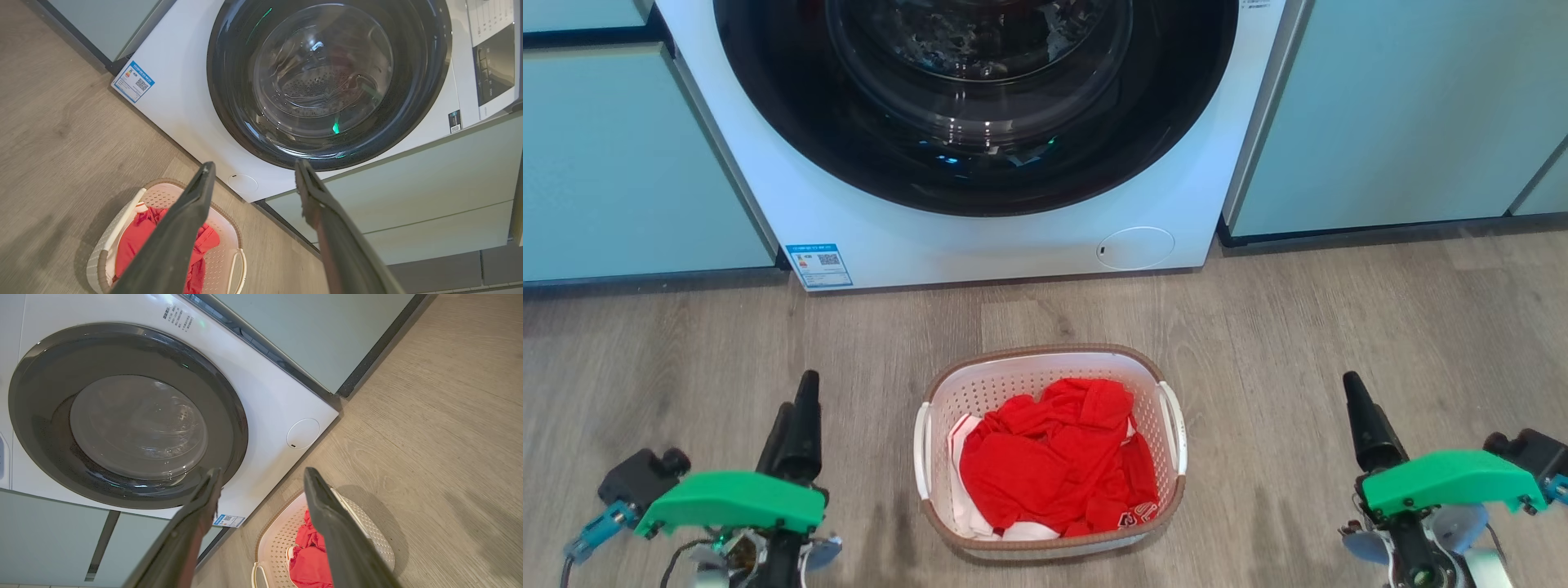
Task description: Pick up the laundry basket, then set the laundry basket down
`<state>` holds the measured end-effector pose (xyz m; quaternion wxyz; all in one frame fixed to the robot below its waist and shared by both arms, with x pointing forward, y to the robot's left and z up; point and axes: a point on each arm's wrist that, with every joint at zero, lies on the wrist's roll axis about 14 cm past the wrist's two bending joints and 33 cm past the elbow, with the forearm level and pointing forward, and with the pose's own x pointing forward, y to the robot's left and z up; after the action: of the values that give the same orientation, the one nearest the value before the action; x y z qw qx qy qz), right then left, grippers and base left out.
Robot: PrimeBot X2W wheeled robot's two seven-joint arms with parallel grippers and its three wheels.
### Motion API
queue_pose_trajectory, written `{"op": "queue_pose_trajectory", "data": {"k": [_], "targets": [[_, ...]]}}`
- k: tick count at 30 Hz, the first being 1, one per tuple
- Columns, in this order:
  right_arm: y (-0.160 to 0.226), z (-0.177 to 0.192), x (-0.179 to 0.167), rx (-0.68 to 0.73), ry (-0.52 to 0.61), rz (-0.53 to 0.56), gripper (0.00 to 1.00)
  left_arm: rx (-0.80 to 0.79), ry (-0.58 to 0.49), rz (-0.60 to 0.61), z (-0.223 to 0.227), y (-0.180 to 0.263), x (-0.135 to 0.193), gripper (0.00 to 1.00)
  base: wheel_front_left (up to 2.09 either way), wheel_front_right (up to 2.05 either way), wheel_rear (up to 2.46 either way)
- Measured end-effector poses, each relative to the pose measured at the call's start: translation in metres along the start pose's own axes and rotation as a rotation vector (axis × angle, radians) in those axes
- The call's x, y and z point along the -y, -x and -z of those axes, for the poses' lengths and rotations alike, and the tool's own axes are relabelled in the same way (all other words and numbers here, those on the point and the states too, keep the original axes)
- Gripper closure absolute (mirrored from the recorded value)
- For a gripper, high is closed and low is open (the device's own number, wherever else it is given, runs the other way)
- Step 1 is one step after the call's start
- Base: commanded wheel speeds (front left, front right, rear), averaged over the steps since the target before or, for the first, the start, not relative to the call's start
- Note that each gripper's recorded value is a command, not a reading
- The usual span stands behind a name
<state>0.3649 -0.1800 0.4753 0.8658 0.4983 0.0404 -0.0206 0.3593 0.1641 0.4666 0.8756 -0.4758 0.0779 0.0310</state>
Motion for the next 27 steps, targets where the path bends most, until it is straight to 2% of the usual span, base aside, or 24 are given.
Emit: {"op": "queue_pose_trajectory", "data": {"k": [12, 27], "targets": [[-0.001, 0.001, -0.013, 0.008, 0.146, -0.045, 0.00, 0.018, -0.208, 0.010, -0.001, 0.001, 0.005, 0.00, 0.00, 0.00, 0.00], [0.001, 0.008, -0.026, 0.009, 0.336, -0.096, 0.00, 0.033, -0.418, 0.008, 0.002, 0.009, 0.006, 0.00, 0.00, 0.00, 0.00]]}}
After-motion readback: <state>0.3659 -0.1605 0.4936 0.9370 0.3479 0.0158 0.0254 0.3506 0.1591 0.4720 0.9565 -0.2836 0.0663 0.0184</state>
